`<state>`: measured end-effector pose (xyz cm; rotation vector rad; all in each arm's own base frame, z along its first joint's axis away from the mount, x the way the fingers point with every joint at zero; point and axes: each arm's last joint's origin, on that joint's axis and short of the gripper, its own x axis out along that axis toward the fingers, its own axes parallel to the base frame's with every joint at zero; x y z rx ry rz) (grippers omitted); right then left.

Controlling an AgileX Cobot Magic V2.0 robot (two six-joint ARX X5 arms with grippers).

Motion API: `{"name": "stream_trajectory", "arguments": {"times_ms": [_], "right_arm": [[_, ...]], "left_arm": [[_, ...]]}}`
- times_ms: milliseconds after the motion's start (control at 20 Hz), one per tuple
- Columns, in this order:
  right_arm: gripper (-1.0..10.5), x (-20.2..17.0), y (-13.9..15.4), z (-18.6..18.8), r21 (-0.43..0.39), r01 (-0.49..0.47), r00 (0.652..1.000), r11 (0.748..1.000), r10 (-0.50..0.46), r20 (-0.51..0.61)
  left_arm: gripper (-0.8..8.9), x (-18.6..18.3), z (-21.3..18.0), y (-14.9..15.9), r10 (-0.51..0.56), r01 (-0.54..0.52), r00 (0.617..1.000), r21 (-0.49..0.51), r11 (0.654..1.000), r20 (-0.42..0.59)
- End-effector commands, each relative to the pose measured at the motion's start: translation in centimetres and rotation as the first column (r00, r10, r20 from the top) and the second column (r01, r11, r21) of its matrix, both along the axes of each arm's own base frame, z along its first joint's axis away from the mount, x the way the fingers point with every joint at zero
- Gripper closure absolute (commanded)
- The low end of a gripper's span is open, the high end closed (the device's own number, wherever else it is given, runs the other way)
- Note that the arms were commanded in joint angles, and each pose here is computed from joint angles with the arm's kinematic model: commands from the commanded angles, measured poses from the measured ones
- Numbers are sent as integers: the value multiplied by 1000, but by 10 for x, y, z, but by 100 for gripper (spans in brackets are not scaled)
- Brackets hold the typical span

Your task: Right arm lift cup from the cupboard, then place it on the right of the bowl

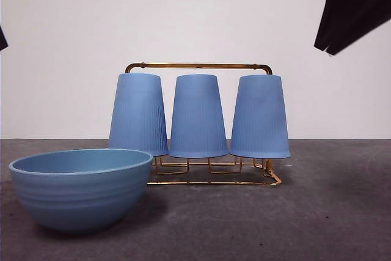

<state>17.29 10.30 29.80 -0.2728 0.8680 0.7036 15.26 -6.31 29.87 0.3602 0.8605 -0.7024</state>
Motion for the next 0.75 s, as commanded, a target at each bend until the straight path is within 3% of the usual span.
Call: {"name": "stream_trajectory", "arguments": {"times_ms": [50, 550, 750], "right_arm": [[506, 2, 3, 4, 1, -7, 1000, 1000, 7, 15], [506, 35, 21, 26, 6, 43, 999, 999, -43, -2], [506, 66, 38, 44, -54, 82, 993, 995, -86, -76]], "left_arm": [[503, 1, 5, -2, -25, 25, 999, 4, 1000, 25], [432, 1, 6, -3, -34, 33, 999, 3, 999, 31], [433, 1, 6, -3, -33, 33, 999, 3, 999, 30]]}}
